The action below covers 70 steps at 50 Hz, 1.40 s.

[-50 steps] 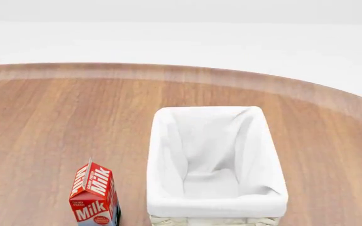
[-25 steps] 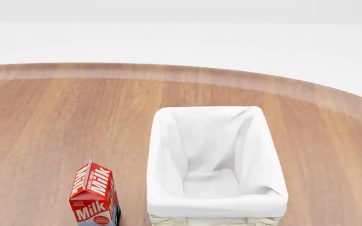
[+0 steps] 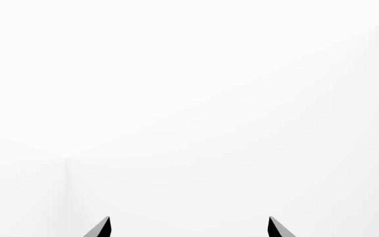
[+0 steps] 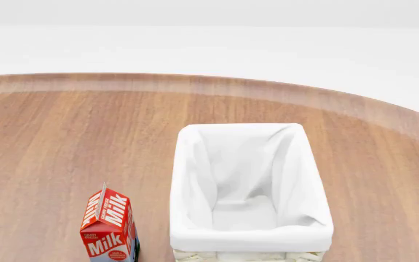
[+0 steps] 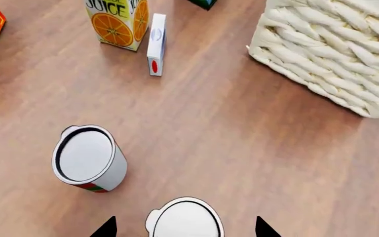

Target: Pick up the alphabet soup and the tomato sauce, and put them in the basket.

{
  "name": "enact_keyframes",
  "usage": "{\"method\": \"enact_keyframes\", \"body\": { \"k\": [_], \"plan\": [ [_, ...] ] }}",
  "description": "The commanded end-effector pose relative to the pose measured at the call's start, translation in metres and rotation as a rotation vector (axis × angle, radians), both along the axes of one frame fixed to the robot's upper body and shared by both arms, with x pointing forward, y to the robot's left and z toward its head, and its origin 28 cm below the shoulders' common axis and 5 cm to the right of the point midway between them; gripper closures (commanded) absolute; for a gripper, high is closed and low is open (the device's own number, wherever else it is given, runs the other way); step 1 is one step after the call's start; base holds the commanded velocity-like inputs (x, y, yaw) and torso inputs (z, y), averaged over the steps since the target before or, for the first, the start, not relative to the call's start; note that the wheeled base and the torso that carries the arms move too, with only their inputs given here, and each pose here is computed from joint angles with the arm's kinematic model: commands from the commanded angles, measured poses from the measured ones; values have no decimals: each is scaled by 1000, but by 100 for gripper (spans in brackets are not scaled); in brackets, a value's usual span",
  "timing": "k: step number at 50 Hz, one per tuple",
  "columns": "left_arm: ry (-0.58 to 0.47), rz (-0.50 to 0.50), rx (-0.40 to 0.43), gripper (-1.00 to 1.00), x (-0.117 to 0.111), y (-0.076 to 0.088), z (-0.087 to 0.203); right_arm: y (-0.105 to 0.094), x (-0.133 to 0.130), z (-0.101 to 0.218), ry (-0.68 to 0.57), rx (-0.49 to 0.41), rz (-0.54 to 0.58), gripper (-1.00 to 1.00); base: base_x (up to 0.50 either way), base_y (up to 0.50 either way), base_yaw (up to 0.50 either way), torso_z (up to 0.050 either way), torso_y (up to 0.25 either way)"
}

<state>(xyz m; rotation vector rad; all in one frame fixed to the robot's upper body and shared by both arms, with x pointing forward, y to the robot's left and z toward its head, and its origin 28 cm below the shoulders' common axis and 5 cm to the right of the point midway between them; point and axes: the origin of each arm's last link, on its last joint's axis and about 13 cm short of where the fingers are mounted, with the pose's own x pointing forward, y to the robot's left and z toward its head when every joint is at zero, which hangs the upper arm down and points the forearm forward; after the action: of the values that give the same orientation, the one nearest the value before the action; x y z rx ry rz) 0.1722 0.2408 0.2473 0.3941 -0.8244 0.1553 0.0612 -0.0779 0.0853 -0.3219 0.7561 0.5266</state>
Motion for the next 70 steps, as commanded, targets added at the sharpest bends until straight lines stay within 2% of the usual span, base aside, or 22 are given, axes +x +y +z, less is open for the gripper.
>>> {"method": "enact_keyframes", "body": {
  "k": [1, 44, 70],
  "plan": [
    [0, -1, 0, -100, -1, 0, -2, 1, 0, -11, 15, 0, -2, -100, 0, 0, 0, 0, 0],
    [0, -4, -1, -100, 0, -1, 0, 1, 13, -29, 65, -47, -16, -100, 0, 0, 0, 0, 0],
    [0, -6, -1, -100, 0, -1, 0, 3, 17, -37, 75, -44, -9, -100, 0, 0, 0, 0, 0]
  ]
}}
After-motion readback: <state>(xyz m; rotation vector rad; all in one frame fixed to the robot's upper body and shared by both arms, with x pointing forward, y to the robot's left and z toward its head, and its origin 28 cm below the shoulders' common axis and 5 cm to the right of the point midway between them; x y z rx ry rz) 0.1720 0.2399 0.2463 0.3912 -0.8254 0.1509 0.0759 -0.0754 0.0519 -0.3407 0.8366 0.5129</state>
